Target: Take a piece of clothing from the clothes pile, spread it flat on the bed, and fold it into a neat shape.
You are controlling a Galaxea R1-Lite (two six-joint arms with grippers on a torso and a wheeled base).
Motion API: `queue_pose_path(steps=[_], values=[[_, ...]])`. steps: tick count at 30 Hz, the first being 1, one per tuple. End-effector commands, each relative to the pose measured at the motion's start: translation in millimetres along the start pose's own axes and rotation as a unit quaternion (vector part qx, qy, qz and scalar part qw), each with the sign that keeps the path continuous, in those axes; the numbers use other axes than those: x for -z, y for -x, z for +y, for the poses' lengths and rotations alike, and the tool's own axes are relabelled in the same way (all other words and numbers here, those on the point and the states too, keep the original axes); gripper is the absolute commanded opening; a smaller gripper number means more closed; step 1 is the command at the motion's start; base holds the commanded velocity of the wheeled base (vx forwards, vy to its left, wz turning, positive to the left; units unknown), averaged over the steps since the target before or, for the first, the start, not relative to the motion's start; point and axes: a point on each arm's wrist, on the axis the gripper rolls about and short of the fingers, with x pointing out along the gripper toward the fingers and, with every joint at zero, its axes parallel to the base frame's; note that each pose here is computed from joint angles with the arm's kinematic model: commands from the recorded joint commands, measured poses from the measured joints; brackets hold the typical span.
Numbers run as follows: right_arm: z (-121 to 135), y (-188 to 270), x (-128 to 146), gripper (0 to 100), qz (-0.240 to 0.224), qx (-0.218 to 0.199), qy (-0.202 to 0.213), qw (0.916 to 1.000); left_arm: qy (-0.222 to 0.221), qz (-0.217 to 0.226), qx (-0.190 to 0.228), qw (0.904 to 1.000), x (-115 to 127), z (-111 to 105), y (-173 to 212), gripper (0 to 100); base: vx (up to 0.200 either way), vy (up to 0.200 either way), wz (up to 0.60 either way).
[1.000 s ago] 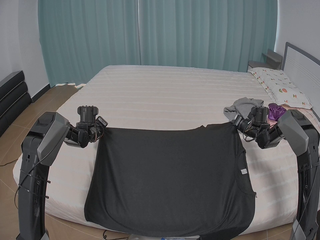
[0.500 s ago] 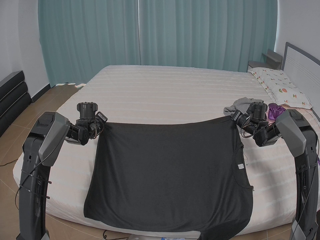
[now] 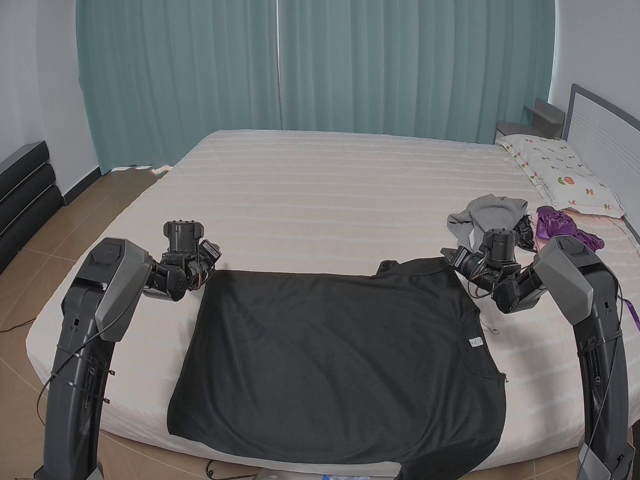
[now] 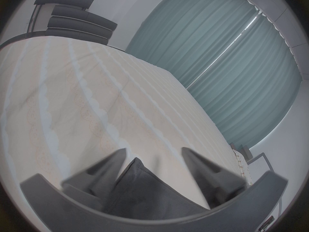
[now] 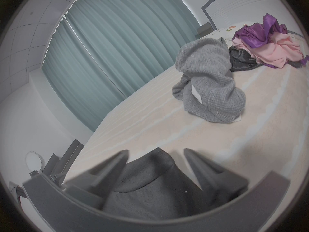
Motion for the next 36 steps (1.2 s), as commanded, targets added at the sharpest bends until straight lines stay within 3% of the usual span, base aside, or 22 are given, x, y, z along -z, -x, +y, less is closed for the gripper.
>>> queue_pose_path(steps=[1,3,7,12,14,19,20,22,23,26,29,32,36], values=[[-2,2,1,100,0.003,0.003,-0.001,1.0000,-0.001,0.003,-0.005,1.0000,4,3,-2,100,0.000,0.000,0.00],[6,12,-15,100,-0.009,-0.002,-0.007,0.9999,0.000,0.002,-0.007,1.0000,3,3,0,100,0.000,0.000,0.00],[19,58,-44,100,-0.002,-0.010,-0.044,0.9990,0.034,-0.008,-0.005,0.9994,-25,-10,31,100,0.000,0.000,0.00],[26,102,-40,100,0.031,-0.008,-0.071,0.9970,0.039,0.011,-0.013,0.9991,-36,-16,73,100,0.000,0.000,0.00],[29,135,-27,100,0.052,-0.003,-0.083,0.9952,0.036,0.031,-0.022,0.9986,-36,-13,104,100,0.000,0.000,0.00],[33,181,-5,100,0.078,-0.001,-0.096,0.9924,0.036,0.086,-0.031,0.9951,-28,1,148,100,0.000,0.000,0.00],[37,200,6,100,0.094,-0.001,-0.093,0.9912,0.037,0.115,-0.038,0.9920,-20,9,169,100,0.000,0.000,0.00],[38,206,9,100,0.099,0.000,-0.093,0.9908,0.037,0.122,-0.041,0.9910,-18,12,175,100,0.000,0.000,0.00],[42,226,21,100,0.122,0.002,-0.091,0.9883,0.038,0.151,-0.051,0.9865,-7,22,199,100,0.000,0.000,0.00],[44,244,34,100,0.145,0.010,-0.097,0.9847,0.042,0.179,-0.054,0.9815,7,31,219,100,0.000,0.000,0.00],[42,251,40,100,0.155,0.017,-0.113,0.9812,0.052,0.189,-0.055,0.9791,17,38,229,100,0.000,0.000,0.00],[30,255,57,100,0.199,0.041,-0.146,0.9681,0.052,0.199,-0.052,0.9773,34,49,240,100,0.000,0.000,0.00],[25,256,62,100,0.202,0.038,-0.147,0.9675,0.051,0.203,-0.058,0.9762,41,58,245,100,-0.100,0.000,0.00]])
